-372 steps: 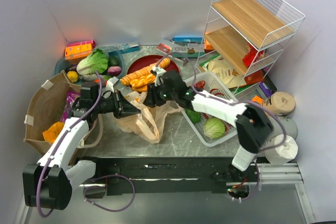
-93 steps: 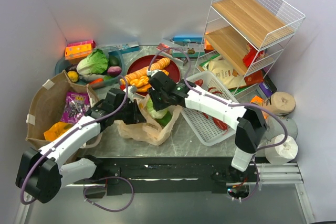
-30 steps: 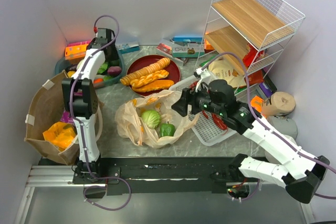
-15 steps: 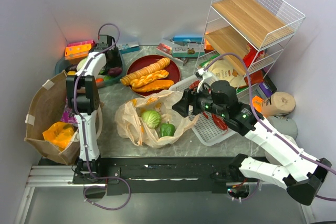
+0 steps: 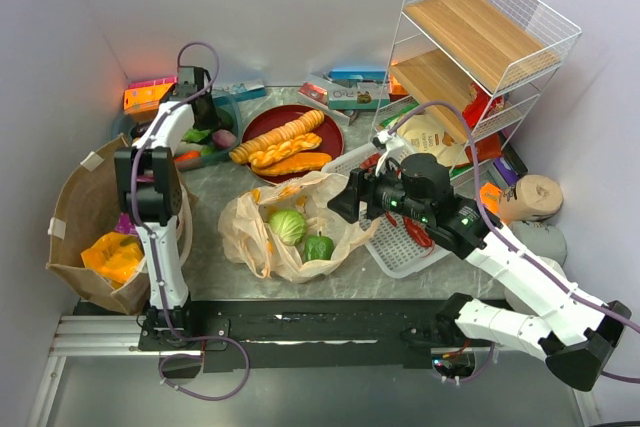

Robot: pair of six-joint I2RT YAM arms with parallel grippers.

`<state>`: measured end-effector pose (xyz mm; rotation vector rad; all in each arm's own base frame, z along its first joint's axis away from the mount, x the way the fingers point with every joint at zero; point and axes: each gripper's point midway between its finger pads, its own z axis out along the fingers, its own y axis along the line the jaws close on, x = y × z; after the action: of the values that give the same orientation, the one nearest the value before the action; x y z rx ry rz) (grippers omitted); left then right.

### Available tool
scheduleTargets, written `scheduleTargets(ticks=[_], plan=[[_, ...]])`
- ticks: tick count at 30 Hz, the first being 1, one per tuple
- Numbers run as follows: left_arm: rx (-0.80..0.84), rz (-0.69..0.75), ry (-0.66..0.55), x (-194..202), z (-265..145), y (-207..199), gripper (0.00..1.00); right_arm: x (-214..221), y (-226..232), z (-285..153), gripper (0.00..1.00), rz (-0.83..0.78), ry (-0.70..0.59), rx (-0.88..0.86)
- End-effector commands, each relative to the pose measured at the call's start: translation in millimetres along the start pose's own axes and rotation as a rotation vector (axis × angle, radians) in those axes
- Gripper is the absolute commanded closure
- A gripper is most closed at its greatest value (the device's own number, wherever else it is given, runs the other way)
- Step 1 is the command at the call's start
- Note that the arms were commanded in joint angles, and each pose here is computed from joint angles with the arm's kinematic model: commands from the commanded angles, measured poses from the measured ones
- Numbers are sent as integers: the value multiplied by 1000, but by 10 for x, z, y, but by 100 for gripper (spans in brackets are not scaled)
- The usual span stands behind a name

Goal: Place the mixed food into the grocery bags and tie them

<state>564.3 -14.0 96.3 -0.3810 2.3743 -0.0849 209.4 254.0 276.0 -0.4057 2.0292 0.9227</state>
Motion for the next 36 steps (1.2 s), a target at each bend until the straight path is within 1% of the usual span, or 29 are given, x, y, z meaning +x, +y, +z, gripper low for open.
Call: scheduleTargets(ticks=[1, 2, 3, 4, 6, 7, 8, 10, 12, 15, 18, 20, 23, 24, 27, 28, 29, 30, 31, 32, 35, 36], plan=[[102, -4, -55, -200, -419, -252, 86, -143, 38, 24, 21, 1, -55, -17], [106, -3, -57, -200, -449, -255, 87, -130, 39, 31, 21, 0, -48, -19], [109, 1, -77, -254, -534, -260, 84, -121, 33, 48, 21, -1, -44, -18], [108, 5, -71, -217, -531, -249, 75, -122, 31, 49, 21, 0, -42, -17], [112, 10, -38, -135, -500, -241, 67, -111, 38, 66, 21, 2, -37, -22], [108, 8, -26, -131, -485, -241, 60, -107, 38, 68, 21, 2, -36, -23], [82, 10, 31, 9, -450, -182, 57, -108, 37, 73, 21, 0, -36, -23], [46, 4, 84, 173, -338, -107, 42, -108, 36, 75, 21, -1, -35, -22], [41, 4, 98, 275, -254, -79, 31, -114, 24, 73, 21, -2, -38, -19], [42, -9, 86, 239, -159, -75, 21, -94, 31, 78, 21, -4, -32, -22], [69, -22, 123, 314, -23, -97, 18, -98, 31, 74, 21, -2, -33, -23], [82, -30, 139, 373, 75, -105, 18, -95, 30, 68, 21, -3, -33, -22], [100, -43, 178, 485, 174, -104, 24, -89, 19, 57, 21, -1, -36, -16], [98, -46, 187, 506, 174, -92, 35, -96, 21, 49, 21, 0, -40, -16], [103, -54, 146, 416, 83, -105, 52, -88, 16, 53, 21, 0, -38, -15], [112, -53, 108, 320, 48, -125, 53, -84, 17, 57, 21, 2, -36, -16], [118, -51, 65, 178, -86, -149, 55, -81, 21, 57, 21, 1, -35, -19], [118, -49, 47, 131, -148, -148, 57, -84, 25, 63, 21, 2, -34, -20], [124, -46, 26, 59, -217, -164, 57, -83, 27, 61, 21, 0, -35, -22], [140, -43, -13, -74, -373, -208, 57, -80, 33, 72, 21, 1, -32, -24], [166, -29, -65, -237, -648, -257, 56, -87, 35, 76, 21, -2, -34, -27], [179, -23, -66, -234, -705, -279, 56, -94, 30, 83, 21, -3, -35, -26]])
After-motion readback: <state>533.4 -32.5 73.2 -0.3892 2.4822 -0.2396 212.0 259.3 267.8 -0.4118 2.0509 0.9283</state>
